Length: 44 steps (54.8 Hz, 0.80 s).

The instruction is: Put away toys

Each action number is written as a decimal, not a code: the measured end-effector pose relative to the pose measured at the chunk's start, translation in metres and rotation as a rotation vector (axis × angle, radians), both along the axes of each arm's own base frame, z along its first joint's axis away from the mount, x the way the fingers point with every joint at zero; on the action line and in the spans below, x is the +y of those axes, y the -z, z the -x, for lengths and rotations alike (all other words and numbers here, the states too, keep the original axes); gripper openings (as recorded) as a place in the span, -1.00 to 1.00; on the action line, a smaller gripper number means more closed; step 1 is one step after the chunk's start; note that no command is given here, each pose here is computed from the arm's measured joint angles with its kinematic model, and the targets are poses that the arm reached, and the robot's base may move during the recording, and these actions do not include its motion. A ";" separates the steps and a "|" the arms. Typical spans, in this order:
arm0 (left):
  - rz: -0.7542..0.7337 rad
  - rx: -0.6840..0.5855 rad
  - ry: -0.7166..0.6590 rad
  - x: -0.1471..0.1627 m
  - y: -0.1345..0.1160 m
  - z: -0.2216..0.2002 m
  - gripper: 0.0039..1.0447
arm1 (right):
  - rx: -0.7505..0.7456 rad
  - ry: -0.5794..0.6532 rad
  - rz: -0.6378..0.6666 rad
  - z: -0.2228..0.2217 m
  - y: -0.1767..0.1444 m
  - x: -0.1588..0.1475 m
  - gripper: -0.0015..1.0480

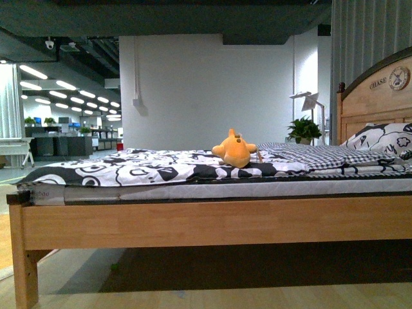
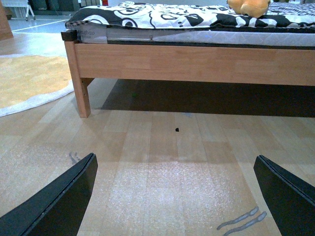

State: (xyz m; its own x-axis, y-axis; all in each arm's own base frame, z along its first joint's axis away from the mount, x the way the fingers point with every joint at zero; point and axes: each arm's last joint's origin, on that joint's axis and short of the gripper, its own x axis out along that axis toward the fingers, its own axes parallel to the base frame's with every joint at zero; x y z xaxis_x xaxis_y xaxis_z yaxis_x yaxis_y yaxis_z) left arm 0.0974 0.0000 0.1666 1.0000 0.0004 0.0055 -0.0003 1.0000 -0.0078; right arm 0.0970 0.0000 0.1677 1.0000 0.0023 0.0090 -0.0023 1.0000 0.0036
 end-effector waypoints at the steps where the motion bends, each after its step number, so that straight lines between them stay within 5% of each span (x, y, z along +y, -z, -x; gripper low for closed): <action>1: 0.000 0.000 0.000 0.000 0.000 0.000 0.89 | 0.000 0.000 0.000 0.000 0.000 0.000 0.99; 44: 0.000 0.000 0.000 0.000 0.000 0.000 0.89 | 0.000 0.000 0.000 0.000 0.000 0.000 0.99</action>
